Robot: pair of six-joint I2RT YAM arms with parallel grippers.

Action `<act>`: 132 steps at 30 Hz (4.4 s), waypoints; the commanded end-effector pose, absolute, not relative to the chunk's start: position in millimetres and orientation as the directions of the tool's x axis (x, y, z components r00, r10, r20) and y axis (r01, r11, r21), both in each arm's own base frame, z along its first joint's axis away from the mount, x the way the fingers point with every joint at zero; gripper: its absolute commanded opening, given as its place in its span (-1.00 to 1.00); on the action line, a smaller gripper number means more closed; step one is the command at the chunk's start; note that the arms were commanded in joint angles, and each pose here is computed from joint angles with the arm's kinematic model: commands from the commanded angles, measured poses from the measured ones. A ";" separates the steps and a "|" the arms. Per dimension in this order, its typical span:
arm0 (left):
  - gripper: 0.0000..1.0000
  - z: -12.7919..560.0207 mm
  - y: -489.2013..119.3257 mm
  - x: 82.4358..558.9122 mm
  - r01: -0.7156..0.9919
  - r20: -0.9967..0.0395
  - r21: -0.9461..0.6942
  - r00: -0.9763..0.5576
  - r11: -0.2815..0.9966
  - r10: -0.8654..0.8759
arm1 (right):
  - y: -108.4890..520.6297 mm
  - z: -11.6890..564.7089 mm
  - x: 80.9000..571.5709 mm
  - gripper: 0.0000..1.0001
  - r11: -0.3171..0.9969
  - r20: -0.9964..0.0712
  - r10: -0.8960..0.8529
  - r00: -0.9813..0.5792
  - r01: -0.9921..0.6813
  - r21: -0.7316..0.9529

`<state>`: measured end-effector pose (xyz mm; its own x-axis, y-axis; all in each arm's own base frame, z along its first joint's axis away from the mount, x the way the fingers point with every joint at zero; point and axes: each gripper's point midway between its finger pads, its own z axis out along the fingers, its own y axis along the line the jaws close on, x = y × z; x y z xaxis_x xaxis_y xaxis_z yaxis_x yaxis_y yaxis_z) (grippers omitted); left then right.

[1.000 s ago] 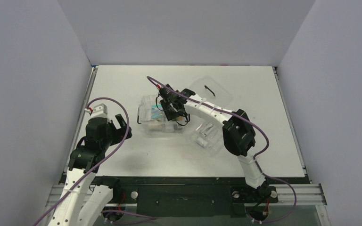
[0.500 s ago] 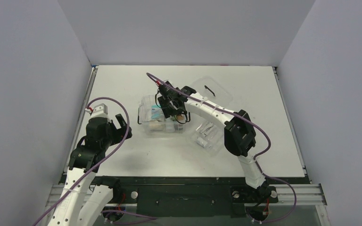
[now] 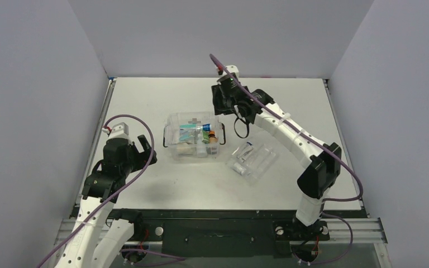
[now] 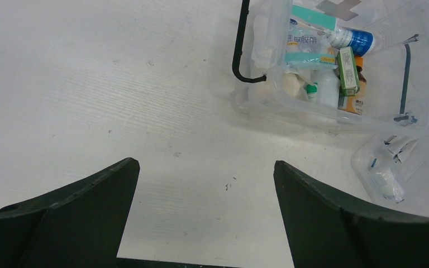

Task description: Organize the medicine kit

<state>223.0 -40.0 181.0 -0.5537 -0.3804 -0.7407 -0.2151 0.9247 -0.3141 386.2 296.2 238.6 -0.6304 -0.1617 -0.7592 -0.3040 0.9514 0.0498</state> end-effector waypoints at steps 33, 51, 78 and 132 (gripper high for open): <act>0.80 189.0 -39.2 232.5 -0.206 -0.759 -0.323 -0.527 0.924 -0.383 | 245.3 103.2 445.1 -0.17 0.995 -0.643 0.031 -0.765 -0.040 0.096; 0.80 189.2 -38.3 232.9 -0.209 -0.759 -0.324 -0.525 0.923 -0.385 | 289.9 70.0 453.2 -0.15 0.982 -0.596 0.021 -0.803 -0.095 0.162; 0.80 191.8 -36.3 232.2 -0.216 -0.764 -0.326 -0.513 0.920 -0.391 | 300.0 45.5 468.0 -0.14 0.997 -0.614 -0.028 -0.789 -0.065 0.038; 0.80 191.2 -37.4 232.5 -0.209 -0.763 -0.327 -0.517 0.922 -0.388 | 273.5 101.0 440.7 -0.82 0.998 -0.693 -0.067 -0.718 -0.063 -0.031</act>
<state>224.5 -36.4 178.3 -0.5567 -0.3881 -0.7345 -0.2347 0.9216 -0.3091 438.9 276.1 34.6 -0.7968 -0.1245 -0.5913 -0.0836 0.9918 -0.0962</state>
